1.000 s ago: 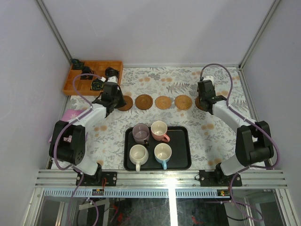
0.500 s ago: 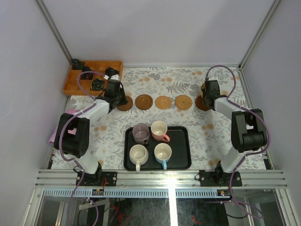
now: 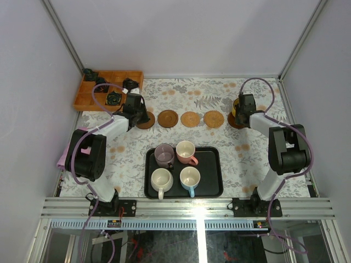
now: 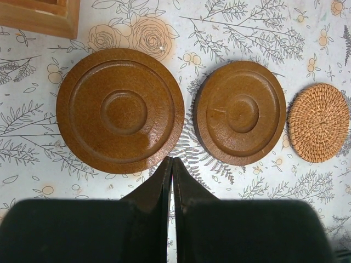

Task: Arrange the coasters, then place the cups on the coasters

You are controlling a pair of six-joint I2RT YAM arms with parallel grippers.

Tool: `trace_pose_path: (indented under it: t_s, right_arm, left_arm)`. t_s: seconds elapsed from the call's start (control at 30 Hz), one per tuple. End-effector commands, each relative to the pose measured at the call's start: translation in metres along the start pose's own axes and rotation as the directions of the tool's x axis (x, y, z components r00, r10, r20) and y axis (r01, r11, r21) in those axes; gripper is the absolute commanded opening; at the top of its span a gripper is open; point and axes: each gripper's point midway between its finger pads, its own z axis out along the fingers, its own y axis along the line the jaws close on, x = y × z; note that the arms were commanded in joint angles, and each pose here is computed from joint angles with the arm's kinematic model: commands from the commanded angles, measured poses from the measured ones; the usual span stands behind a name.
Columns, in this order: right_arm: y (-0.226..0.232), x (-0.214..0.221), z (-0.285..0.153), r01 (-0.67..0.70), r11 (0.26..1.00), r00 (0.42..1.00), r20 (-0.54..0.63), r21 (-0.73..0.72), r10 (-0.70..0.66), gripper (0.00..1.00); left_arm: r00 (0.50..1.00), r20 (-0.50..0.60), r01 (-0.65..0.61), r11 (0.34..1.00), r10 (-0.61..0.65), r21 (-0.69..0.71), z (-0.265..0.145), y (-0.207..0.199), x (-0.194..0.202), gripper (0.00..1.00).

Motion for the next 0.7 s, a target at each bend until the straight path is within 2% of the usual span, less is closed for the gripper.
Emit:
trace_pose_path:
  t_s: [0.0, 0.23, 0.67]
  right_arm:
    - [0.000, -0.054, -0.032, -0.080, 0.996, 0.982, 0.170, -0.029, 0.083, 0.00]
    - [-0.003, -0.045, -0.040, -0.096, 0.995, 0.982, 0.160, -0.029, 0.099, 0.00]
    - [0.001, -0.026, -0.030, -0.107, 0.994, 0.987, 0.113, -0.038, 0.111, 0.00]
  left_arm:
    - [0.999, 0.049, -0.008, 0.999, 0.006, 0.039, 0.003, -0.011, -0.021, 0.00]
    - [0.999, 0.045, -0.008, 0.999, 0.006, 0.044, 0.003, -0.012, -0.019, 0.00]
    - [0.999, 0.041, -0.009, 0.999, 0.008, 0.041, -0.001, -0.008, -0.013, 0.00]
